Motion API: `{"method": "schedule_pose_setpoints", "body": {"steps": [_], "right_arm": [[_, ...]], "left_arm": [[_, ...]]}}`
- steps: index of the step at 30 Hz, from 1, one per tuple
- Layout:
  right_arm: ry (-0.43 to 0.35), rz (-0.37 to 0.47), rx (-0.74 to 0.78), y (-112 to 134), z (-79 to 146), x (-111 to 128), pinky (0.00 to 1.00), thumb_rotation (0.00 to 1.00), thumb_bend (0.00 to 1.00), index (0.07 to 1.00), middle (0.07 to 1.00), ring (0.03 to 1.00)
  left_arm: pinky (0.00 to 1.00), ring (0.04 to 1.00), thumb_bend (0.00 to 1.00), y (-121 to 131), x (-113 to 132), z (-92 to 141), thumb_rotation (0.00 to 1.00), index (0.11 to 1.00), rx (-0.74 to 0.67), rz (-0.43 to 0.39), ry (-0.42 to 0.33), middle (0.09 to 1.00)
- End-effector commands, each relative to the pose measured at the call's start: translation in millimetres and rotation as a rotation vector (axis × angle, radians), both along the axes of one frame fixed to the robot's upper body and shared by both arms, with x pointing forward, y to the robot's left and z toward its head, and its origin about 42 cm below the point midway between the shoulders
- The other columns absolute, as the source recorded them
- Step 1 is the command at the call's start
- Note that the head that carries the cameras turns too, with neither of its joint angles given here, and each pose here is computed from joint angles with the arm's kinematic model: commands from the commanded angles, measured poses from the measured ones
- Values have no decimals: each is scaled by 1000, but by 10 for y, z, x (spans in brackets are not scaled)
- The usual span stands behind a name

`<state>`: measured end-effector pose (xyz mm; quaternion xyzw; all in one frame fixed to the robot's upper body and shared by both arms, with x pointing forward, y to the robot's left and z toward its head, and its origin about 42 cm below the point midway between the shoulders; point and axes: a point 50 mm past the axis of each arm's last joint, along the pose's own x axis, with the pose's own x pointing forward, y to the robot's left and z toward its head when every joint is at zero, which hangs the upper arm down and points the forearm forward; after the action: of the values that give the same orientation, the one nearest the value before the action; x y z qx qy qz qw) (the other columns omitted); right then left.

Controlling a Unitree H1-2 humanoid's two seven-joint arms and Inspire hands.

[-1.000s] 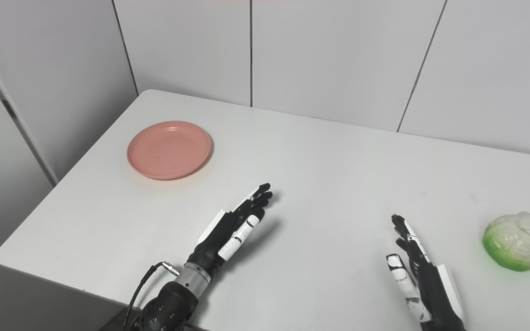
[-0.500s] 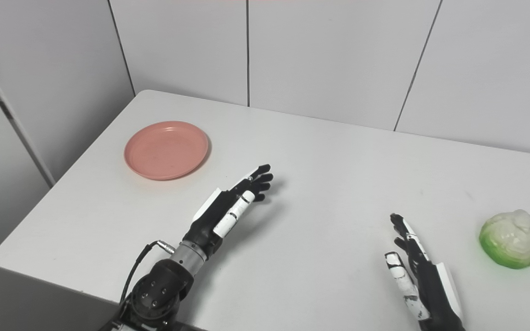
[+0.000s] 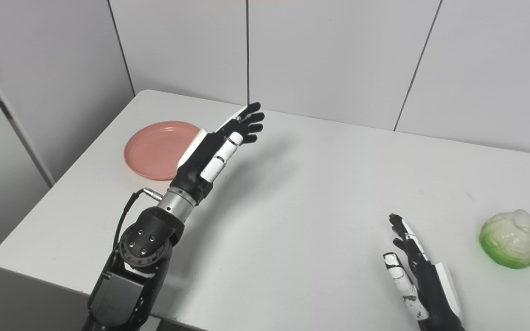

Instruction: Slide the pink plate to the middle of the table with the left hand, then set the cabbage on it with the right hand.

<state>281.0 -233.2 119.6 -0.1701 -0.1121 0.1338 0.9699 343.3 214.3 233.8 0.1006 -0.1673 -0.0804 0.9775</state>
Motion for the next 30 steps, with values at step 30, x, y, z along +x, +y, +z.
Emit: {"method": "schedule_pose_setpoints", "body": {"steps": [30], "right_arm": [[45, -3, 13, -37, -135, -48, 915, 1000, 339, 923, 938, 942]], "left_arm": [[911, 909, 425, 1144, 633, 581, 972, 918, -79, 276, -82, 923]]}}
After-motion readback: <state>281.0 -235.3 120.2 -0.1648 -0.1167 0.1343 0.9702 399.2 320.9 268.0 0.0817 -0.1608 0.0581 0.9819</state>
